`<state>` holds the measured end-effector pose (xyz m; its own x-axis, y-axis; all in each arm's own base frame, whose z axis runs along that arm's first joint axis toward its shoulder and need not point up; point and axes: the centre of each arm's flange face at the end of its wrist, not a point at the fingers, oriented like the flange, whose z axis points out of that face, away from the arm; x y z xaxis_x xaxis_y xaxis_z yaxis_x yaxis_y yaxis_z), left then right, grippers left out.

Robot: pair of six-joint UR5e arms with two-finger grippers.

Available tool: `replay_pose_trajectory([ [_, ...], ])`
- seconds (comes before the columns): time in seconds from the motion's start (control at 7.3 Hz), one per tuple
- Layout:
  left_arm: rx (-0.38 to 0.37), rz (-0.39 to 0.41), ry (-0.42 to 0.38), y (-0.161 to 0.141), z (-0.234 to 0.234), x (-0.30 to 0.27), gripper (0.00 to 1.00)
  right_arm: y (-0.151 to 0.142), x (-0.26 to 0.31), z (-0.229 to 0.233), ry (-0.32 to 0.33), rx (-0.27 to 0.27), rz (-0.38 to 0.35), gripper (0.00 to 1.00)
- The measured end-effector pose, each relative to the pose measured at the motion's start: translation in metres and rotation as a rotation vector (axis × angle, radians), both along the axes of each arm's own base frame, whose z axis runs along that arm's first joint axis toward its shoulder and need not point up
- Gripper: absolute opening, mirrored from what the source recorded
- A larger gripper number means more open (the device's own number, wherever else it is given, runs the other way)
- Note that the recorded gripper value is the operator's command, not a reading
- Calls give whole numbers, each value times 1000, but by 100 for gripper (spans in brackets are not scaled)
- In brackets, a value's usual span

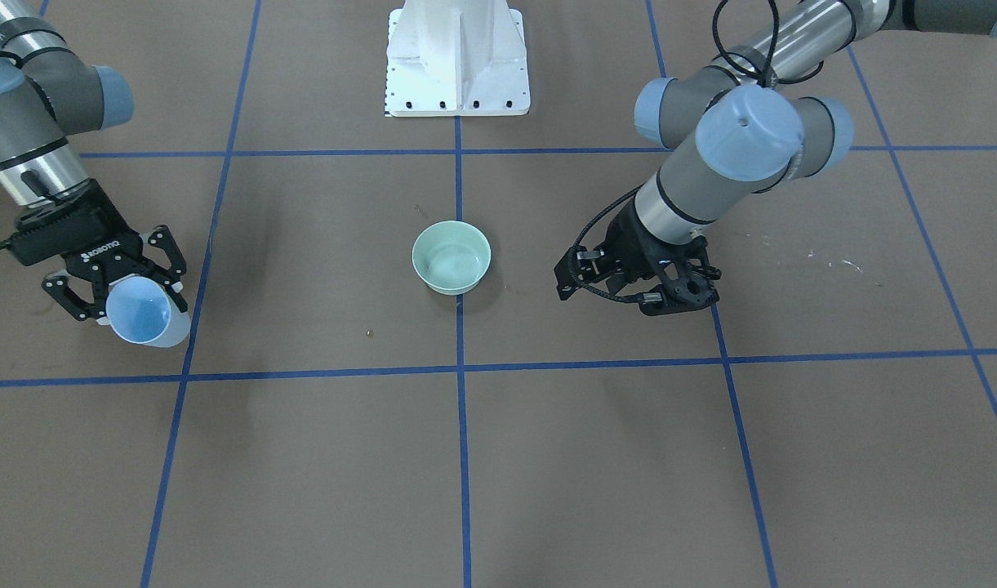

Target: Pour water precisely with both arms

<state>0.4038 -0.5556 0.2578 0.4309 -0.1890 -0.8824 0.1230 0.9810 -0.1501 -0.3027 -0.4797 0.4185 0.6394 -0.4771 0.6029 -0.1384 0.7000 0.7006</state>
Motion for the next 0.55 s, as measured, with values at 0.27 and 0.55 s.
replay_pose_trajectory([
  [0.27, 13, 23, -5, -7, 30, -34, 86, 10, -60, -61, 52, -21, -47, 0],
  [0.55, 8, 20, -13, -13, 49, -54, 92, 42, -111, -109, 97, -25, -104, 0],
])
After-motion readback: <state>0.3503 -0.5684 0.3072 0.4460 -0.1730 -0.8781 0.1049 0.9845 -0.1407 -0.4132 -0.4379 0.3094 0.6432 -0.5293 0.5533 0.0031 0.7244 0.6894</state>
